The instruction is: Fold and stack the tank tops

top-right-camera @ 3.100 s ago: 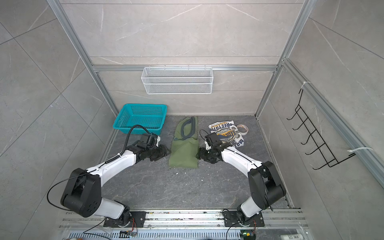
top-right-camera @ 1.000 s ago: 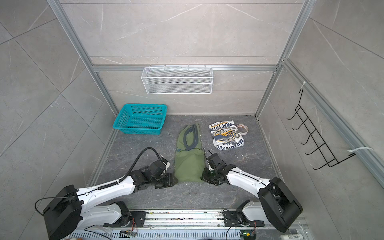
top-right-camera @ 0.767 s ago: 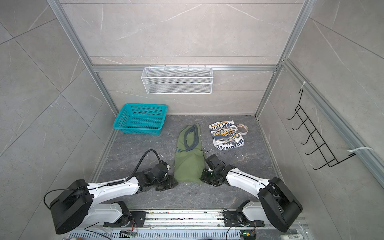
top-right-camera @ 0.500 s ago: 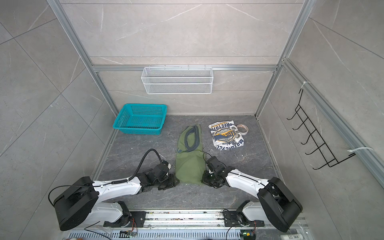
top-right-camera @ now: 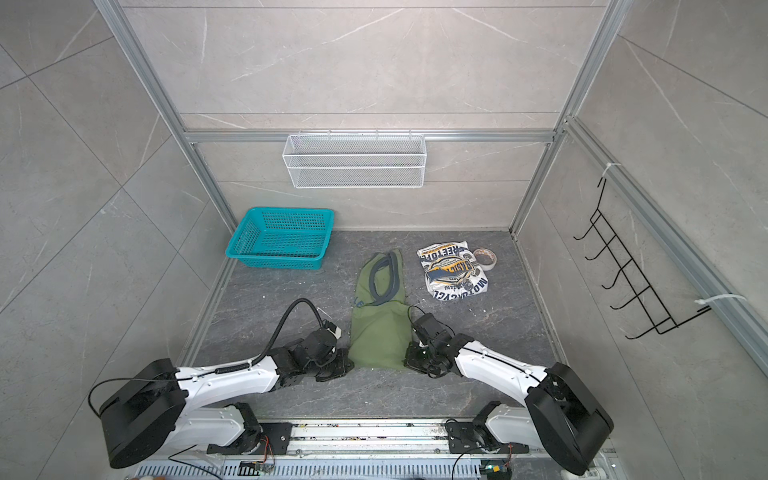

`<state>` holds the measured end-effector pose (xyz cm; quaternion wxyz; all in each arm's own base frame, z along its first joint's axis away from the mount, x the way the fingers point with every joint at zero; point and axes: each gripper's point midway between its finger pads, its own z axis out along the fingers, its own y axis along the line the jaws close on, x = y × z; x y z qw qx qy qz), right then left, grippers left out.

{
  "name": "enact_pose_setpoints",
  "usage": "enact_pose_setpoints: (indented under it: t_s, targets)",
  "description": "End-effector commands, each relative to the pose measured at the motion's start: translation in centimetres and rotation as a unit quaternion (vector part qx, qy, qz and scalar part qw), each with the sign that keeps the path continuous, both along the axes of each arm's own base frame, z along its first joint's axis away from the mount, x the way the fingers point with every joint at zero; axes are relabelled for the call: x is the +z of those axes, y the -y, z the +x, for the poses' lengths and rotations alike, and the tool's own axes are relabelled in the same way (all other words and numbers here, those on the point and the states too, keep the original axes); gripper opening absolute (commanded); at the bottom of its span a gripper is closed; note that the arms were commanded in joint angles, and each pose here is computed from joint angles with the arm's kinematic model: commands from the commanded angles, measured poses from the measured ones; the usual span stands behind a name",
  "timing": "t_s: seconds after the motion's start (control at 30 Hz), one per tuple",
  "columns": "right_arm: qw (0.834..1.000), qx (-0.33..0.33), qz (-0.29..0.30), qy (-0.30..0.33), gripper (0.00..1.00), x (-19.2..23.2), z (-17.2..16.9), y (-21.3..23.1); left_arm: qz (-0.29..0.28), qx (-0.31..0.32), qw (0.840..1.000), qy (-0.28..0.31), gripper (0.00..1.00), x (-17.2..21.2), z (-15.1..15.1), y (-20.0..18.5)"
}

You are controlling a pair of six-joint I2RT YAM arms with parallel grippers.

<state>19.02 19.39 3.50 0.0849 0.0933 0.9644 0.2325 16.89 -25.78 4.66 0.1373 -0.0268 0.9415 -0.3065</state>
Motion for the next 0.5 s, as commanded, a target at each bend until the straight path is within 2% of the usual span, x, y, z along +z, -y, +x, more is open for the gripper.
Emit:
enact_pose_setpoints:
  t_s: [0.0,0.2,0.47]
  targets:
    - [1.000,-0.003,-0.022,0.001,0.00,0.8,-0.4,0.9,0.009,0.005,1.000,0.027,0.00,2.3,0.1,-0.6]
    - [1.000,0.006,-0.005,0.013,0.00,4.4,-0.9,0.5,-0.027,0.004,0.998,0.058,0.00,7.1,-0.2,-0.3]
    - [0.997,0.042,0.005,0.059,0.00,11.9,1.5,-1.2,-0.051,0.003,0.989,0.137,0.00,15.3,2.2,1.0]
